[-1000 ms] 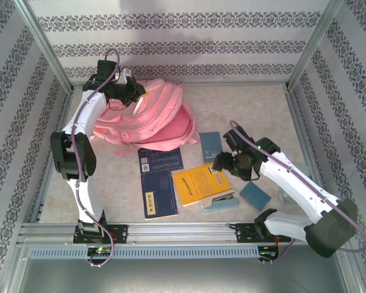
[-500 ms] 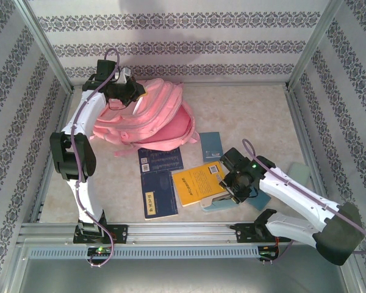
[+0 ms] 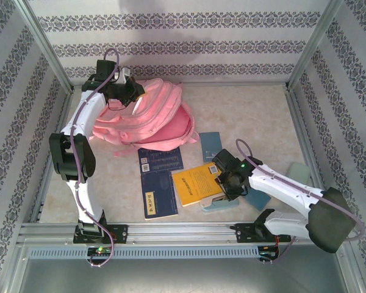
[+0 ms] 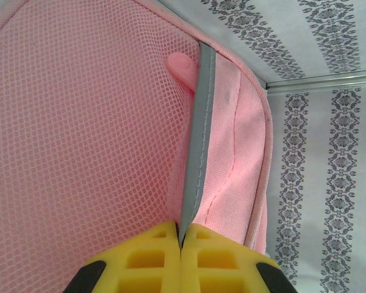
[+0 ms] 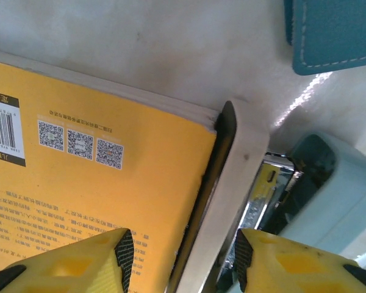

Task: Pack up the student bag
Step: Pick up the loose stationery from the bottom-center of the table.

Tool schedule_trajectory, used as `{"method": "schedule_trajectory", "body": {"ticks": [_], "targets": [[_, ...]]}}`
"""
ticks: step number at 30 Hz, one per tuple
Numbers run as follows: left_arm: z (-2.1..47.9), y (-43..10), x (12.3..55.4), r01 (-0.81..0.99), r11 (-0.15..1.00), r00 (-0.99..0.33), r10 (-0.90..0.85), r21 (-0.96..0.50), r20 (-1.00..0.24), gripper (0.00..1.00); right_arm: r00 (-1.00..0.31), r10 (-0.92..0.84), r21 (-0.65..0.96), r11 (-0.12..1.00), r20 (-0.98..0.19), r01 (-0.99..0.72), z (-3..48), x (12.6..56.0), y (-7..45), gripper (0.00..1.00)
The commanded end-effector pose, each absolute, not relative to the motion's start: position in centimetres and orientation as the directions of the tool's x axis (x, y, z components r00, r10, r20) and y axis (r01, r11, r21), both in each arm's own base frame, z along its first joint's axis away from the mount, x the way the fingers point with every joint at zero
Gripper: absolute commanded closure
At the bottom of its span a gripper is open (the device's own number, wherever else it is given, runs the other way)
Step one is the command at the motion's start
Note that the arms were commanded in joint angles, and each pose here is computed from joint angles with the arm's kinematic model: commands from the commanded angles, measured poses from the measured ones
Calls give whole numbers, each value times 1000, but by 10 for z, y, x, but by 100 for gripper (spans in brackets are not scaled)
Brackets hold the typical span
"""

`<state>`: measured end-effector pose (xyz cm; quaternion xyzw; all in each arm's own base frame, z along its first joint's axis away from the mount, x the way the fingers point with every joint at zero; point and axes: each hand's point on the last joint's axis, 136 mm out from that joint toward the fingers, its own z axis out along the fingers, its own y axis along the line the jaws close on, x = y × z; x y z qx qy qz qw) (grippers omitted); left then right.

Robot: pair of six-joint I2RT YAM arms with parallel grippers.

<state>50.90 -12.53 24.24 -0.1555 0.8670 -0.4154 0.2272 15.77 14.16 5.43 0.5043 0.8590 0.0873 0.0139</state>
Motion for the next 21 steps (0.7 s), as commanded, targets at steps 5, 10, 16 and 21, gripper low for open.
{"method": "schedule_trajectory", "body": {"ticks": [5, 10, 16, 21], "targets": [[279, -122, 506, 6, 608, -815, -457, -794, -356, 100, -462, 886, 134, 454, 38, 881, 37, 152, 137, 50], [280, -120, 506, 5, 605, -814, -460, -796, -355, 100, -461, 887, 115, 458, -2, 881, 31, 151, 130, 50], [278, -120, 506, 2, 604, -815, -461, -797, -352, 100, -463, 886, 117, 462, -24, 879, 26, 157, 127, 60], [278, -121, 506, 4, 603, -814, -461, -797, -353, 100, -460, 887, 103, 461, -29, 882, 24, 158, 124, 74]]}}
